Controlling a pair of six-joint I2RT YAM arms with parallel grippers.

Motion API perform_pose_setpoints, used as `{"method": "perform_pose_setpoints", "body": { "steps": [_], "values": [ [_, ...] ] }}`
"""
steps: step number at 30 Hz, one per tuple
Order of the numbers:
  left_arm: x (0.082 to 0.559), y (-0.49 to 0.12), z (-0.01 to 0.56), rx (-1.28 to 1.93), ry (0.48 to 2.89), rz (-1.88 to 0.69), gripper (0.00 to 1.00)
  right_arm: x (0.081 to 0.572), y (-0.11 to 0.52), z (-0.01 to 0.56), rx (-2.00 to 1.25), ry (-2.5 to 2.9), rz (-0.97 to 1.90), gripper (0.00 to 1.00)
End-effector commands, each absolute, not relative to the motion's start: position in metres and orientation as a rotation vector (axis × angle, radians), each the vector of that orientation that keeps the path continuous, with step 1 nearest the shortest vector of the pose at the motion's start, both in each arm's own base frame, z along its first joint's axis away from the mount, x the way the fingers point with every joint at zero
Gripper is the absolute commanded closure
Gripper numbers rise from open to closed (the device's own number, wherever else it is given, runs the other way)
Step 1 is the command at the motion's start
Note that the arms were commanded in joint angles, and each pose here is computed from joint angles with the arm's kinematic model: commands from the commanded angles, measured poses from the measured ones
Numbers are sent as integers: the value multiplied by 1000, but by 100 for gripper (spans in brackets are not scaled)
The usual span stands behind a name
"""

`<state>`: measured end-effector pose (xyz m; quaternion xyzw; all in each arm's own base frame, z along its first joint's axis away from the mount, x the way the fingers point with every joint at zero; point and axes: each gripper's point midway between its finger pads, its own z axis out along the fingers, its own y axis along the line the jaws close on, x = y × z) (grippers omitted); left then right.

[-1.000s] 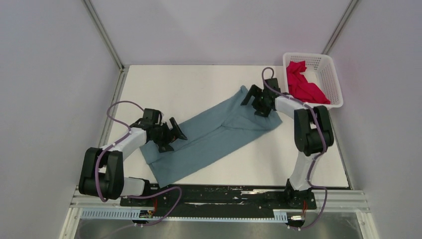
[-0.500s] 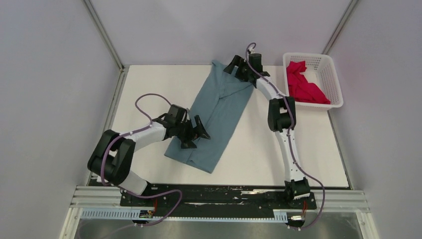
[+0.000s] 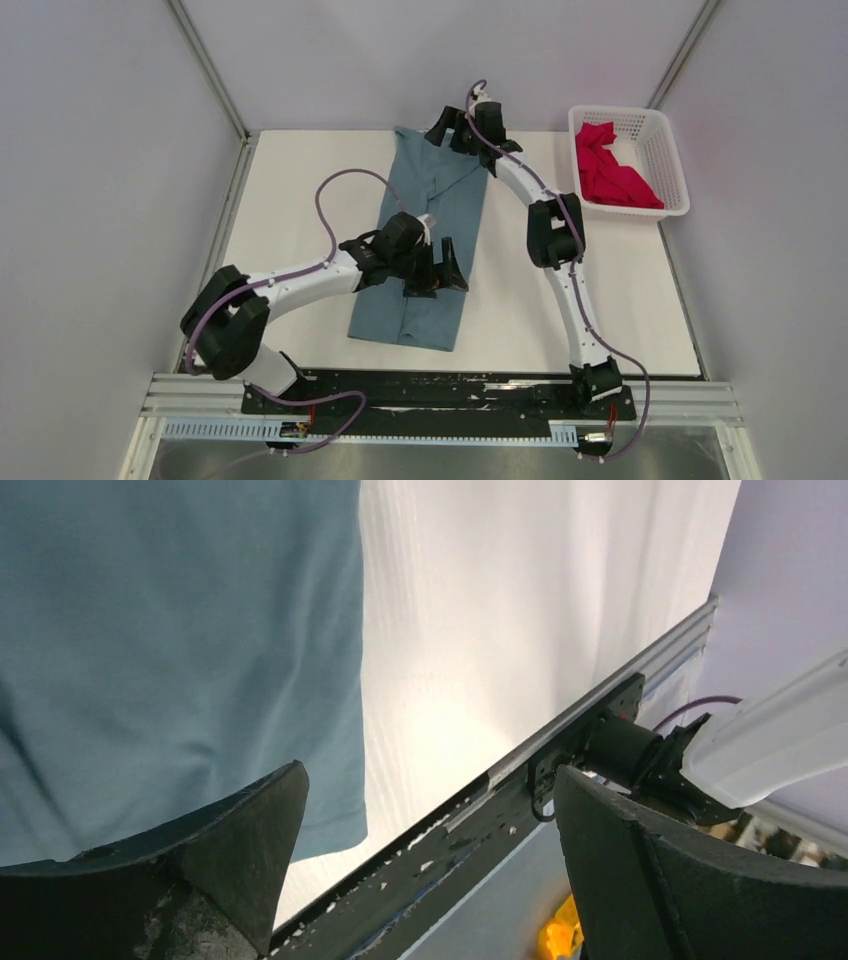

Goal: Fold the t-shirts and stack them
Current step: Rotate the tshirt 90 degrees, then grab the bottom of the folded rectangular tshirt with both arms

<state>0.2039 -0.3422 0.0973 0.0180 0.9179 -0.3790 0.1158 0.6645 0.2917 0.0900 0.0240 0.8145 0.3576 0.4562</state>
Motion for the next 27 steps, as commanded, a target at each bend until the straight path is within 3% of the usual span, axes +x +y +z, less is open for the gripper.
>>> {"method": "perform_pose_setpoints", "body": {
  "steps": [1, 5, 9, 15, 20, 27],
  "values": [
    [221, -303, 128, -10, 2589, -871, 0, 645, 262, 266, -102, 1773, 715, 0],
    [217, -232, 115, -182, 2627, -490, 0, 584, 236, 259, -60, 1931, 601, 0],
    [201, -155, 93, -413, 2674, -243, 0, 481, 218, 223, 2, 2116, 571, 0],
    [180, -125, 67, -526, 2673, -394, 0, 313, 238, 143, -123, 2401, 564, 1],
    [167, -131, 44, -483, 2740, -463, 1, 204, 258, 97, -301, 2590, 651, 7],
    [150, -142, 18, -466, 2862, -522, 28, 150, 284, 56, -530, 2681, 617, 18]
  ]
}}
